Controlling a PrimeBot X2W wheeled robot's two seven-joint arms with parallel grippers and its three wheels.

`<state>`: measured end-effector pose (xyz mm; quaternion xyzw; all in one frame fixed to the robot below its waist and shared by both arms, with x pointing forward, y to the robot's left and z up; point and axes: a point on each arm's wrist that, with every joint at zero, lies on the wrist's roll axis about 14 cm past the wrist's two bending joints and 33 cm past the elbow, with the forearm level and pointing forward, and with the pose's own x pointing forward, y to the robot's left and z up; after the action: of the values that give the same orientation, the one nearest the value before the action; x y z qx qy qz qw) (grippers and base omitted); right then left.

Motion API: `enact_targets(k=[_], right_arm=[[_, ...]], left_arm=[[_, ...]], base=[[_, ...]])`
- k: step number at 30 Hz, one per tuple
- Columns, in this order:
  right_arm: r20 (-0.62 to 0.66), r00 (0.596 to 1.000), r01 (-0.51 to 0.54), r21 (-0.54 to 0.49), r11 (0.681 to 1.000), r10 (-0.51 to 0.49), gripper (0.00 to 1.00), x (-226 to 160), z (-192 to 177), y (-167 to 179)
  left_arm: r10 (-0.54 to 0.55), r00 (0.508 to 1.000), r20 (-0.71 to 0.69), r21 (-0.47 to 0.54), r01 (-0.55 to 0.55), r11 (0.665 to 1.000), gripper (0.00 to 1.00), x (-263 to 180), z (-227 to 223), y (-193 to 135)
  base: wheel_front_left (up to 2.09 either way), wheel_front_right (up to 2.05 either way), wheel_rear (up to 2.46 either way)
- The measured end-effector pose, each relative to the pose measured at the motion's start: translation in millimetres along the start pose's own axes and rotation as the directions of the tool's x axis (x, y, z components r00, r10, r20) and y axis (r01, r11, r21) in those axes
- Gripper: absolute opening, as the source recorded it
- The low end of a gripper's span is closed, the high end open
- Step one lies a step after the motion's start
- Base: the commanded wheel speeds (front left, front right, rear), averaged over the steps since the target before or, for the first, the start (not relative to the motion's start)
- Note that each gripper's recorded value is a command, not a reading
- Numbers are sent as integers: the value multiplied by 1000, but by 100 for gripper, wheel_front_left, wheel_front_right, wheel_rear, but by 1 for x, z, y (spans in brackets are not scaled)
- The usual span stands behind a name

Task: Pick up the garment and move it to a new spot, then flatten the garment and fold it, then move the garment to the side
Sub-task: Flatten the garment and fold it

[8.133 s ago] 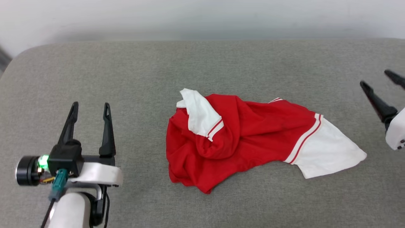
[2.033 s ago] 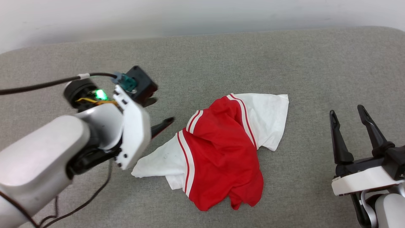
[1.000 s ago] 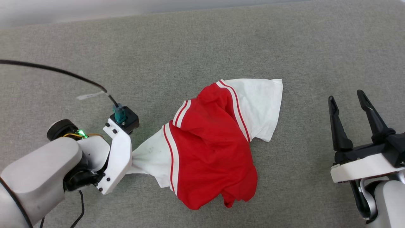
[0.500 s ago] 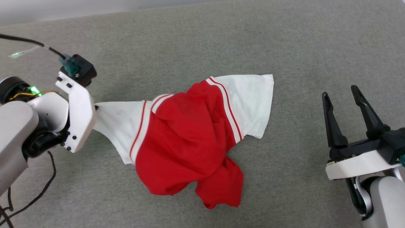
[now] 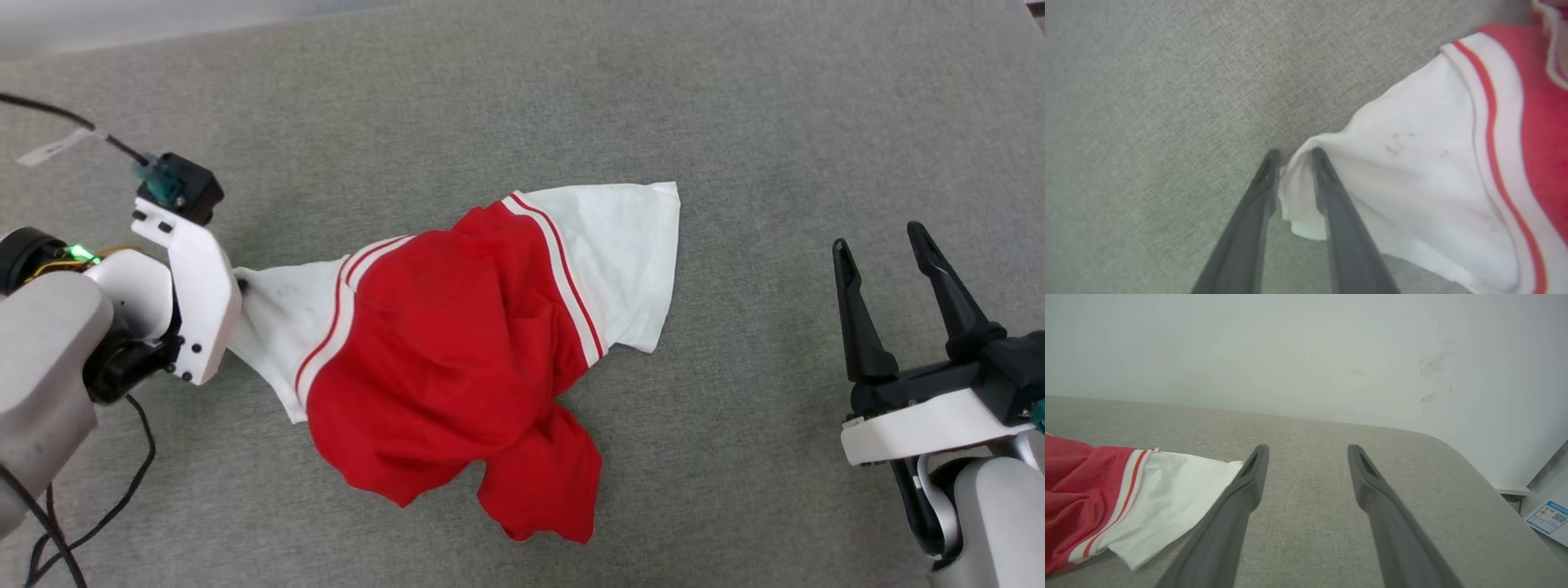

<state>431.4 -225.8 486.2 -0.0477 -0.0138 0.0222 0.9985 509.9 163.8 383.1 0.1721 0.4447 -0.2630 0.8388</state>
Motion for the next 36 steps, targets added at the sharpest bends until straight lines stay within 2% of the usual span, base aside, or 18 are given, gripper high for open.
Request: enact_targets(k=[5, 9, 12, 16, 27, 28, 29, 30, 36], right_arm=[[21, 999, -25, 9, 1000, 24, 100, 2, 7, 9], [40, 998, -48, 16, 999, 47, 100, 6, 12, 18], [46, 997, -56, 18, 998, 55, 100, 8, 13, 21], [47, 997, -64, 18, 998, 63, 100, 9, 13, 23], [27, 998, -55, 1, 998, 55, 100, 15, 4, 18], [25, 998, -53, 1, 999, 53, 100, 15, 3, 17], [24, 998, -51, 0, 999, 51, 100, 15, 3, 17], [24, 998, -50, -1, 999, 50, 100, 15, 3, 16], [70, 995, -68, -72, 995, 73, 100, 22, 21, 9]], left_arm=[[39, 990, 133, -11, -38, 999, 100, -29, 35, 14], [75, 988, 137, -25, -72, 997, 100, -53, 44, 29], [78, 994, 79, -49, -74, 996, 100, -60, 38, 35], [16, 999, -40, -93, -20, 995, 100, -52, 18, 24], [-77, 975, -210, -141, 47, 989, 100, -7, -27, -1], [-84, 973, -216, -141, 54, 989, 90, -5, -29, -2], [-83, 973, -215, -138, 54, 989, 39, -4, -29, -2], [-81, 973, -215, -132, 53, 990, 0, -3, -29, -3], [-57, 988, -144, -61, 49, 997, 0, -13, -18, -7]], base=[[0, 0, 0], [0, 0, 0], [0, 0, 0], [0, 0, 0], [0, 0, 0], [0, 0, 0], [0, 0, 0], [0, 0, 0], [0, 0, 0]])
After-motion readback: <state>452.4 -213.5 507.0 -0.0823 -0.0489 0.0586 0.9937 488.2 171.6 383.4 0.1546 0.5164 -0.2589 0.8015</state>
